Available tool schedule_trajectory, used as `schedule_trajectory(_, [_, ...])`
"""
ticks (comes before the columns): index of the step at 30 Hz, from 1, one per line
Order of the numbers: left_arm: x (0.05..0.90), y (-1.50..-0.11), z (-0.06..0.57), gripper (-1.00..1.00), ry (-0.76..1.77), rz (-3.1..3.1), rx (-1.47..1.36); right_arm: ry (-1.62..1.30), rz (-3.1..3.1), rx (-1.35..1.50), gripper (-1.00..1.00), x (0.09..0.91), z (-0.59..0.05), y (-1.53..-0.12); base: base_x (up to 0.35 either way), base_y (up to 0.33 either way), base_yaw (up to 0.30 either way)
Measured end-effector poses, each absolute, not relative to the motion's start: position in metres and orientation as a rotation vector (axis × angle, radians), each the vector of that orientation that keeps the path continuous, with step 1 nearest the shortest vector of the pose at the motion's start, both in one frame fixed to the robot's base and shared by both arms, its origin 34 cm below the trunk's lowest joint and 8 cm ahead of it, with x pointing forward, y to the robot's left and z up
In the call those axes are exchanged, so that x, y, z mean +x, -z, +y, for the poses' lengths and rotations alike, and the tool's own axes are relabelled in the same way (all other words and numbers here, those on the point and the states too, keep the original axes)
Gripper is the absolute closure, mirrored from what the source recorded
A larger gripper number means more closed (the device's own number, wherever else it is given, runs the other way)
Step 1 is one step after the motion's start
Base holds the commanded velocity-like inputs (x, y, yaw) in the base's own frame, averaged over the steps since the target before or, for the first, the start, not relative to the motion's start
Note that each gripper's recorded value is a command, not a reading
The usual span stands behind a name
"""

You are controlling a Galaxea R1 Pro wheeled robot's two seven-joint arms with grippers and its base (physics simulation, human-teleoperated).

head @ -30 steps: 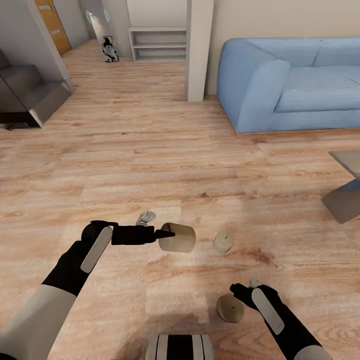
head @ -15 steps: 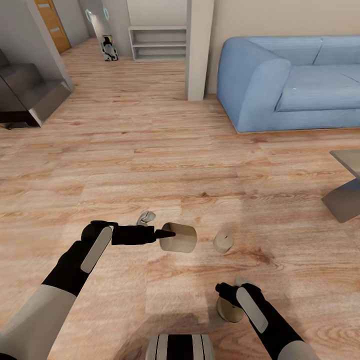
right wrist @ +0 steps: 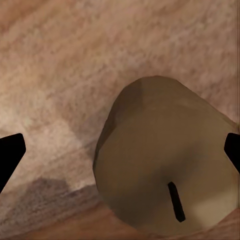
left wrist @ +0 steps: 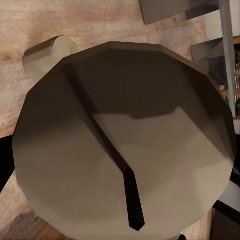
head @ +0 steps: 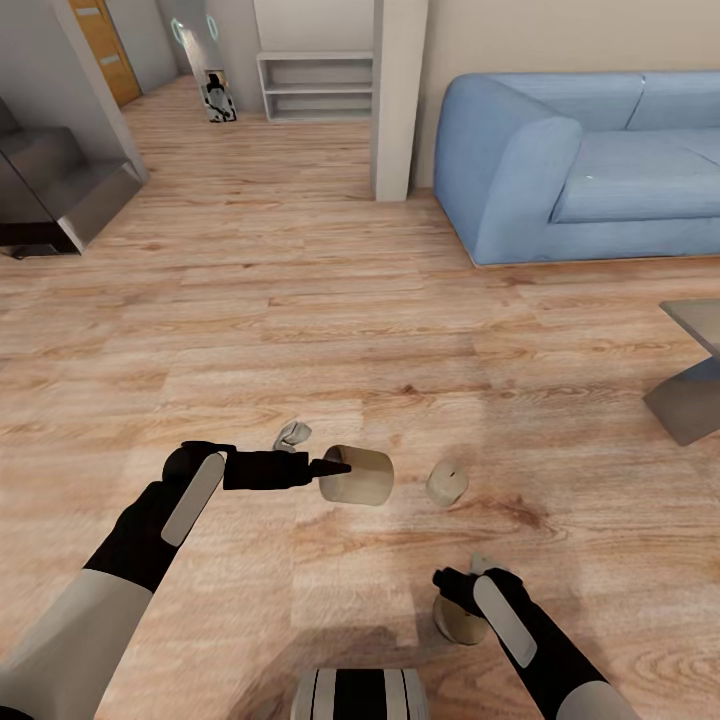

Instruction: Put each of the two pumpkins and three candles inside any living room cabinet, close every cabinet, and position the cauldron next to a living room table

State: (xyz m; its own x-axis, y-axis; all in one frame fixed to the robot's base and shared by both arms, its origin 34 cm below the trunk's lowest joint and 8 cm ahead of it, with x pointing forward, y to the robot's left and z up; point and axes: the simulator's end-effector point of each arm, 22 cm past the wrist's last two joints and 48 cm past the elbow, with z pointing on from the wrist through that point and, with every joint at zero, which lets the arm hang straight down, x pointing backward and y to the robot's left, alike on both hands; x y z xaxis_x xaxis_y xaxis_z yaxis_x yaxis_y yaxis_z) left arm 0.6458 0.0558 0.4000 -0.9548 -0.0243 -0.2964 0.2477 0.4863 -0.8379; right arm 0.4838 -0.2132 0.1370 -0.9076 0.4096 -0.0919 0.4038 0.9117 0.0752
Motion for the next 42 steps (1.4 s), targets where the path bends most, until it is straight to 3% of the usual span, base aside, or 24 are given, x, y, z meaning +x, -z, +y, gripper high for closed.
schedule_trajectory(42, [0.646,-0.404,0.054,1.00,1.463,2.454,0.201,-0.011,2.966,0.663,-1.00,0.475,-0.230,-0.129,0.000,0.000,0.000])
